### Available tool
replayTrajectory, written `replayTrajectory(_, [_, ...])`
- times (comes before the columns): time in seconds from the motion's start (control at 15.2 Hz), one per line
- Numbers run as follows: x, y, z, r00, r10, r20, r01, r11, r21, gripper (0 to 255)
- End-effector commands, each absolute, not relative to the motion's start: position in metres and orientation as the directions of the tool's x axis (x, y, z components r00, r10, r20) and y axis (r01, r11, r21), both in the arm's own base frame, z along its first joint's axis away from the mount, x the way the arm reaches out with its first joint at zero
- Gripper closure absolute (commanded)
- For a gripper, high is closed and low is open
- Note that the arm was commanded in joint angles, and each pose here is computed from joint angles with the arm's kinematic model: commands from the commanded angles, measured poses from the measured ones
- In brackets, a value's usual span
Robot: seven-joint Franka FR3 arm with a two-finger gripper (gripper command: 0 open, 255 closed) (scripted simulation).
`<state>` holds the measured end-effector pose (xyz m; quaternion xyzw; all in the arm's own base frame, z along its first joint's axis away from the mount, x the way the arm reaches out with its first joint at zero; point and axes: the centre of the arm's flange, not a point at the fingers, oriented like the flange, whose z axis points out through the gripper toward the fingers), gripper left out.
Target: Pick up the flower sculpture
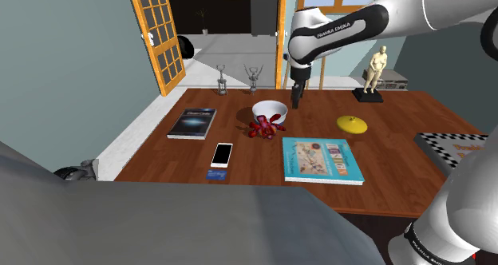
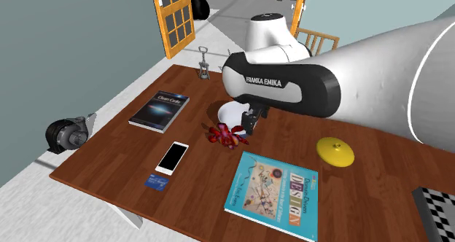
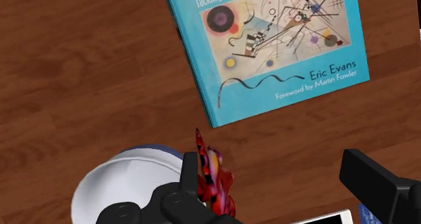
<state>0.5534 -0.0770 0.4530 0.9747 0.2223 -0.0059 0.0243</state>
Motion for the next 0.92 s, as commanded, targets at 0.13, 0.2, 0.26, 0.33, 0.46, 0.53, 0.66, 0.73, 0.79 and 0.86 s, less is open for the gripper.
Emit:
replayTrajectory(0.13, [0.598, -0.076, 0.42, 0.854, 0.519, -0.032, 0.52, -0.854, 0.028, 0])
replayTrajectory(0.2, [0.609, -0.074, 0.411, 0.841, 0.539, -0.034, 0.54, -0.841, 0.024, 0])
replayTrajectory(0.26, [0.62, -0.073, 0.403, 0.828, 0.559, -0.036, 0.56, -0.828, 0.019, 0])
replayTrajectory(0.33, [0.631, -0.071, 0.395, 0.815, 0.579, -0.038, 0.58, -0.815, 0.015, 0])
replayTrajectory(0.46, [0.652, -0.066, 0.379, 0.786, 0.617, -0.042, 0.618, -0.786, 0.005, 0])
replayTrajectory(0.53, [0.662, -0.063, 0.37, 0.771, 0.635, -0.044, 0.636, -0.772, 0.001, 0])
replayTrajectory(0.66, [0.682, -0.057, 0.354, 0.74, 0.671, -0.047, 0.672, -0.741, -0.009, 0])
replayTrajectory(0.73, [0.692, -0.054, 0.345, 0.723, 0.689, -0.048, 0.689, -0.724, -0.013, 0])
replayTrajectory(0.79, [0.7, -0.051, 0.339, 0.711, 0.702, -0.049, 0.702, -0.712, -0.017, 0])
replayTrajectory(0.86, [0.7, -0.051, 0.334, 0.711, 0.702, -0.049, 0.702, -0.712, -0.017, 0])
